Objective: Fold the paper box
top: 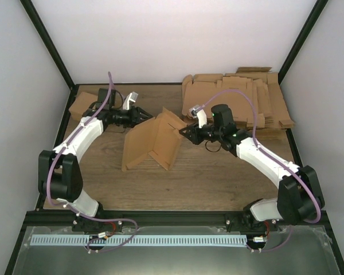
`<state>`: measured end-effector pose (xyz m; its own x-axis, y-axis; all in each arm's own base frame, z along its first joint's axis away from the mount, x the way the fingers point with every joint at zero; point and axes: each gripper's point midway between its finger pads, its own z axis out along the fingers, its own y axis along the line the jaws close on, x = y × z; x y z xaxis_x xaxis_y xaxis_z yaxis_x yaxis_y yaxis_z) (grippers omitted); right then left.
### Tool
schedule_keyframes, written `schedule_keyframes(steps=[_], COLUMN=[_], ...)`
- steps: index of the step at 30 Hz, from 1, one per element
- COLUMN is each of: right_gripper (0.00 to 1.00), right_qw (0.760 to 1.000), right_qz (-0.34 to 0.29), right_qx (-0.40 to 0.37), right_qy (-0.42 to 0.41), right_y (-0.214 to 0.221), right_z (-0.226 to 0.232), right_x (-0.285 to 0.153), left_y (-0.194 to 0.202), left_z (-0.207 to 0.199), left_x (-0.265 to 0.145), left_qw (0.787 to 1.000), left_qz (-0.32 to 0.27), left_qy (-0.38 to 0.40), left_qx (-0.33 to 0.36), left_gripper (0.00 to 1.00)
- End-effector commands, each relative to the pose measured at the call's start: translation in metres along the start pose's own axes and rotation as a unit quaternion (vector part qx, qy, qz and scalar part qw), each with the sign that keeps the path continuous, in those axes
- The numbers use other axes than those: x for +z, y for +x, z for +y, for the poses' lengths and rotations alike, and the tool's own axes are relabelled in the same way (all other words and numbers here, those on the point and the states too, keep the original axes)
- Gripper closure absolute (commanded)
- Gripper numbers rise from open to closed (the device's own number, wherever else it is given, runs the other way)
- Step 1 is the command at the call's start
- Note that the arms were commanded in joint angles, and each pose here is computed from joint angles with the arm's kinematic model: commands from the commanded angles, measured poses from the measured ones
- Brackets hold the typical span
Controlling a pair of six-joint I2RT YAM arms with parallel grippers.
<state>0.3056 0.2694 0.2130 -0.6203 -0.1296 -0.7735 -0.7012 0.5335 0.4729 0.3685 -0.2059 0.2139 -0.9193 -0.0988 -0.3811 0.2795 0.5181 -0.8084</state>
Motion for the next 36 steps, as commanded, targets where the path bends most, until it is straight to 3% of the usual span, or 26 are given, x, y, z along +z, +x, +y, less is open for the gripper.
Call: schedule_keyframes(steps=[1,8,15,29,36], right_gripper=[0.9,0.99,0.99,0.98,0.97], right_qw=[0.994,0.974,0.948,0.956,0.958], right_qz=[-0.02,-0.028,-0.036,-0.009,-0.002], right_qx=[-0.111,-0.223,-0.316,-0.291,-0.288], right_qy=[0.007,0.026,0.008,-0.016,-0.011], right_y=[-0.029,-0.047,-0.044,-0.026,-0.023], right_z=[0.022,0.03,0.035,0.026,0.022], right_x=[-0.002,-0.007,-0.006,0.014,0.017], left_y=[-0.008,-0.013,0.011,0.025,0.034], left_z=[-0.016,-0.019,-0.024,-0.031,-0.015], left_x=[-0.019,-0.052,-0.05,-0.025,-0.01], left_qw=[0.999,0.998,0.997,0.992,0.995], left_qz=[-0.025,-0.062,-0.032,0.026,0.042], left_qy=[0.002,0.009,0.057,0.111,0.075], left_qx=[0.034,0.032,0.037,0.057,0.05], left_gripper=[0.65,0.65,0.61,0.62,0.64])
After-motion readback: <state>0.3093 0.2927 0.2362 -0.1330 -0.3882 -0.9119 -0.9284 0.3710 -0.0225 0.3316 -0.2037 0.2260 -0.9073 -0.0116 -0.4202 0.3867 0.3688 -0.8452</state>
